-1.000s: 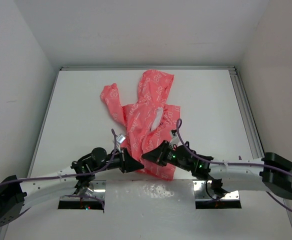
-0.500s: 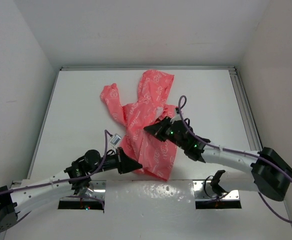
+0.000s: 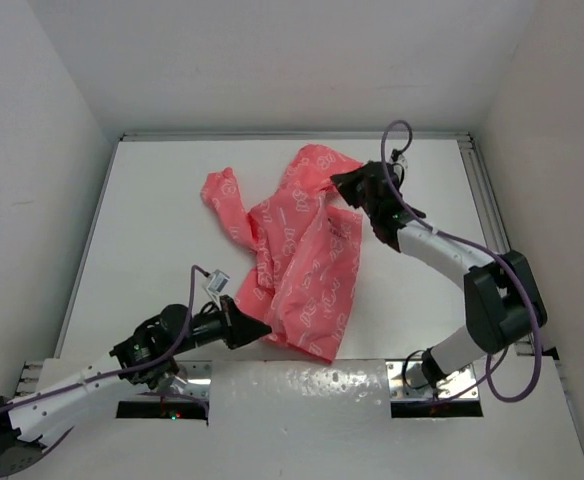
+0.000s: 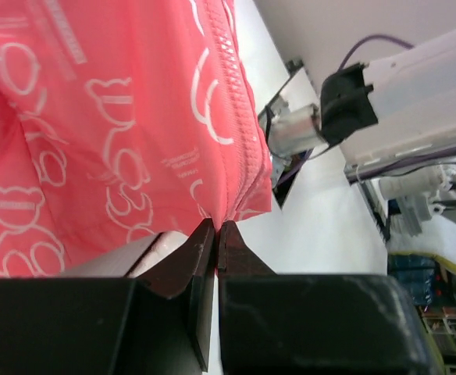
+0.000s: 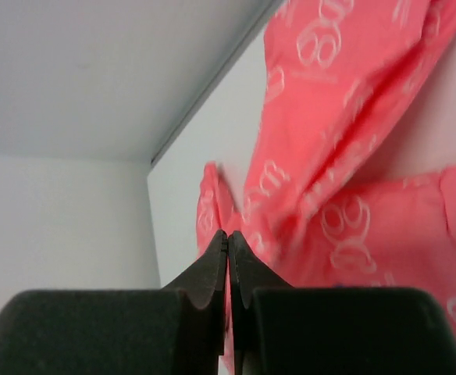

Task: Zip up the jacket

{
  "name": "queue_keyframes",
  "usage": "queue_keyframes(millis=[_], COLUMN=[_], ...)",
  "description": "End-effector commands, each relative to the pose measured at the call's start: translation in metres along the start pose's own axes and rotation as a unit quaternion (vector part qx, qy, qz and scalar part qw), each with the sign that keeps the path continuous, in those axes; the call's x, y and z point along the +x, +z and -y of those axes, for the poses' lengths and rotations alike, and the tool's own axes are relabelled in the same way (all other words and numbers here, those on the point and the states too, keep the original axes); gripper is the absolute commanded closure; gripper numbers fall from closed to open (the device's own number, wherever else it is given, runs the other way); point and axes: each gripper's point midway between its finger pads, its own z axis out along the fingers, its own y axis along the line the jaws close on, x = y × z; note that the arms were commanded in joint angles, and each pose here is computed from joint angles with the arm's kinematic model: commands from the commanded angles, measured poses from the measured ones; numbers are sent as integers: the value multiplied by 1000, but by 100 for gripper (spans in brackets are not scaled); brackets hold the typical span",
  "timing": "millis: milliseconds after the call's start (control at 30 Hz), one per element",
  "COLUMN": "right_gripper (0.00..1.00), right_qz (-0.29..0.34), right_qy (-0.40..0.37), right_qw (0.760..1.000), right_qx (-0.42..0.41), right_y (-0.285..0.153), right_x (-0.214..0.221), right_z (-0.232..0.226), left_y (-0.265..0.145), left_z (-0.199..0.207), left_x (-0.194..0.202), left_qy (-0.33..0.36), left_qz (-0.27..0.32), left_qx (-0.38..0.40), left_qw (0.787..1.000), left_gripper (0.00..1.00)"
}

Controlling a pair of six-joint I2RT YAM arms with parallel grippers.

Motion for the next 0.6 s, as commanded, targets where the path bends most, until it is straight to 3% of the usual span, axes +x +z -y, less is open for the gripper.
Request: queue_keyframes(millis=[0,233,333,367,433,467,567], right_gripper=[100,100,100,100,100,100,100], right_qz=[132,171,92,20,-47,-103,-180], right_qy=[-9,-66,-106,-119,-146,-156,-177], right_qw=[991,983,990,991,986,980,966], right_qx=[-18,1,-26,-49,-62,-71,-63], right_y=[12,18,13,4,-11,-29,-58], right_x=[-88,-132,-102,-69,-37,-7,34], right_z=[-44,-58,-61,-53,-33,-10,40], left_y=[-11,-12,-10,-12,-12,-14,-16], left_z=[4,0,-2,-3,-12,-16,-20], left_x=[7,3,1,1,-1,0,-9], left_qy=[18,9,7,5,2,0,-10], left_qz=[-35,-21,-17,-19,-10,-10,13], left_qx=[-13,-25,-34,-41,-64,-74,-94], left_qw=[999,999,999,999,998,997,995], left_gripper=[100,100,100,100,100,100,100])
